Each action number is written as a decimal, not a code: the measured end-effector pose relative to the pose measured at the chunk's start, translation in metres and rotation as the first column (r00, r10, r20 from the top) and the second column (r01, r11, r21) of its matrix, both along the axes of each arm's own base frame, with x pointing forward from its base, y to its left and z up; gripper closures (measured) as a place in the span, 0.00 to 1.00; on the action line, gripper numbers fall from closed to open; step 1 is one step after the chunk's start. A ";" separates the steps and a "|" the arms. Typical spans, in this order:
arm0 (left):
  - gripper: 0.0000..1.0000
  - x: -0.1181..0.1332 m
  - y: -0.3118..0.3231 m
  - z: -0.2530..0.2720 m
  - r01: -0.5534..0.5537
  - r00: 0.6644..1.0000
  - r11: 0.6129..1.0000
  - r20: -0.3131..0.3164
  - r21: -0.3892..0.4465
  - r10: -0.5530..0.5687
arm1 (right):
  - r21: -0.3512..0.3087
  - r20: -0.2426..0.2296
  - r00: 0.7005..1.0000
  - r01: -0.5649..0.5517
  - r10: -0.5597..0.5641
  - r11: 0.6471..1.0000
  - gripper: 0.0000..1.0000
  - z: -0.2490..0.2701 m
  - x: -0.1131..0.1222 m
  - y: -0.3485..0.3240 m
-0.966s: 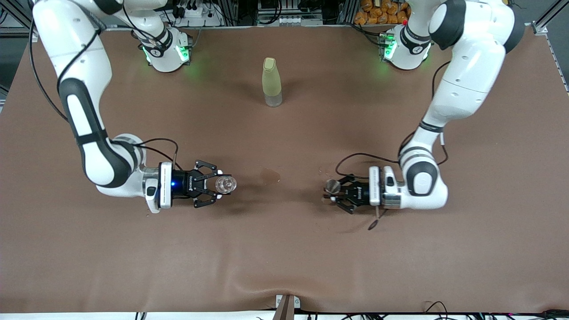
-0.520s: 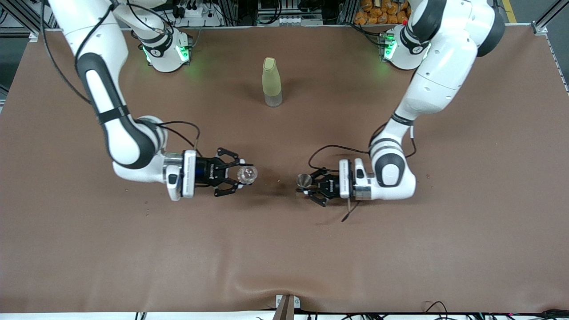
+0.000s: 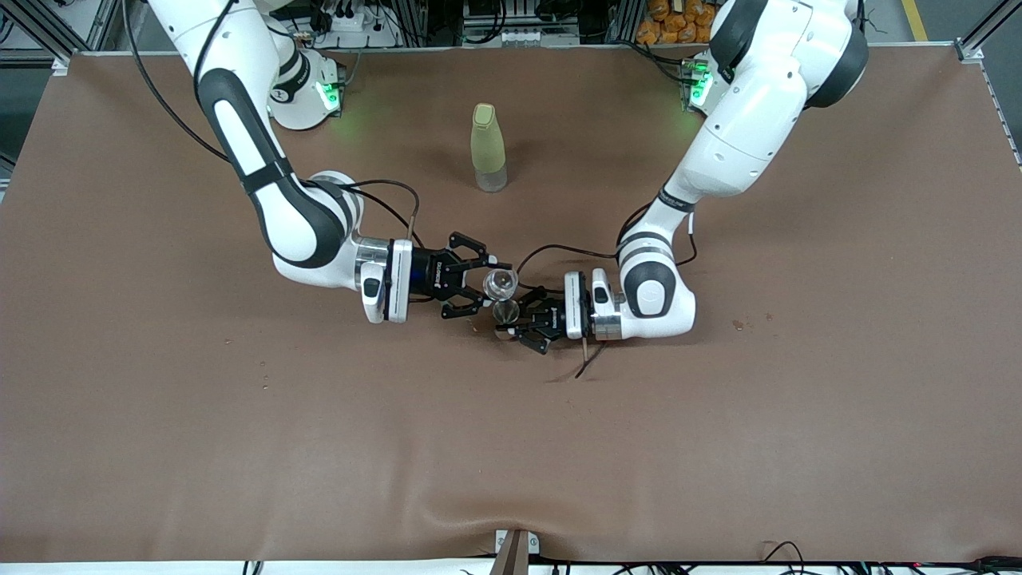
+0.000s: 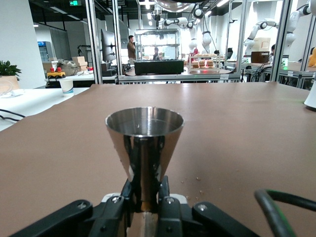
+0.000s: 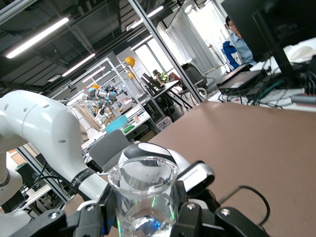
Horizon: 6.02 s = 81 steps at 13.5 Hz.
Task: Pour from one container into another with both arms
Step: 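Bring the beaker above the jigger held by the left gripper, then tilt the beaker with the right gripper, pouring liquid into the jigger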
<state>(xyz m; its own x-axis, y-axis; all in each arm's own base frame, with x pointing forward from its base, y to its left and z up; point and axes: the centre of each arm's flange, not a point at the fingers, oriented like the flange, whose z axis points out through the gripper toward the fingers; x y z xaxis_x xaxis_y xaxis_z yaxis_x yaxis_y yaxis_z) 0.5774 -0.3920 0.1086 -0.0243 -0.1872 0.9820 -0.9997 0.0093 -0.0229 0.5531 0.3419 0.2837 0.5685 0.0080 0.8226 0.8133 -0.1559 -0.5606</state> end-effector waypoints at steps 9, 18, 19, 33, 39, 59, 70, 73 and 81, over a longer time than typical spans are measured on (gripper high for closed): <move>0.79 0.003 0.003 0.000 -0.008 1.000 1.000 0.004 0.007 0.008 | 0.038 -0.335 0.933 0.148 -0.127 0.988 0.50 -0.034 -0.035 0.016; 0.79 0.002 0.001 -0.002 -0.011 1.000 1.000 0.006 0.019 0.011 | 0.043 -0.498 0.856 0.187 -0.141 0.981 0.50 -0.036 -0.043 0.026; 0.79 0.002 0.001 -0.002 -0.011 1.000 1.000 0.006 0.020 0.011 | 0.044 -0.516 0.845 0.190 -0.140 0.981 0.50 -0.036 -0.043 0.026; 0.79 0.002 0.002 -0.003 -0.013 1.000 1.000 0.004 0.024 0.013 | 0.083 -0.684 0.713 0.288 -0.155 0.954 0.50 -0.047 -0.045 0.030; 0.79 0.002 0.003 -0.004 -0.014 1.000 1.000 0.004 0.025 0.014 | 0.068 -0.728 0.666 0.310 -0.165 0.948 0.50 -0.049 -0.047 0.031; 0.79 0.002 0.004 -0.005 -0.015 1.000 1.000 0.003 0.028 0.015 | 0.020 -0.835 0.511 0.394 -0.201 0.919 0.50 -0.059 -0.050 0.030; 0.79 0.002 0.004 -0.006 -0.016 1.000 0.999 0.003 0.028 0.016 | -0.003 -0.882 0.428 0.417 -0.199 0.909 0.50 -0.066 -0.046 0.030; 0.79 0.002 0.004 -0.006 -0.016 1.000 0.999 0.003 0.028 0.016 | -0.005 -0.908 0.376 0.424 -0.182 0.905 0.50 -0.067 -0.046 0.032; 0.79 0.003 0.005 -0.006 -0.022 1.000 0.999 0.005 0.036 0.022 | -0.008 -0.945 0.290 0.437 -0.149 0.900 0.50 -0.067 -0.046 0.033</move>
<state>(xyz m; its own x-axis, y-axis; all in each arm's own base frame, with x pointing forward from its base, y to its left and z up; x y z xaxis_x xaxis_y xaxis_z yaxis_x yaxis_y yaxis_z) 0.5803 -0.3866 0.1025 -0.0242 -0.2234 0.9744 -0.9996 -0.0114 -0.0274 0.5068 0.3746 0.2167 0.8689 -0.4153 -0.2695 -0.3098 -0.0316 -0.9503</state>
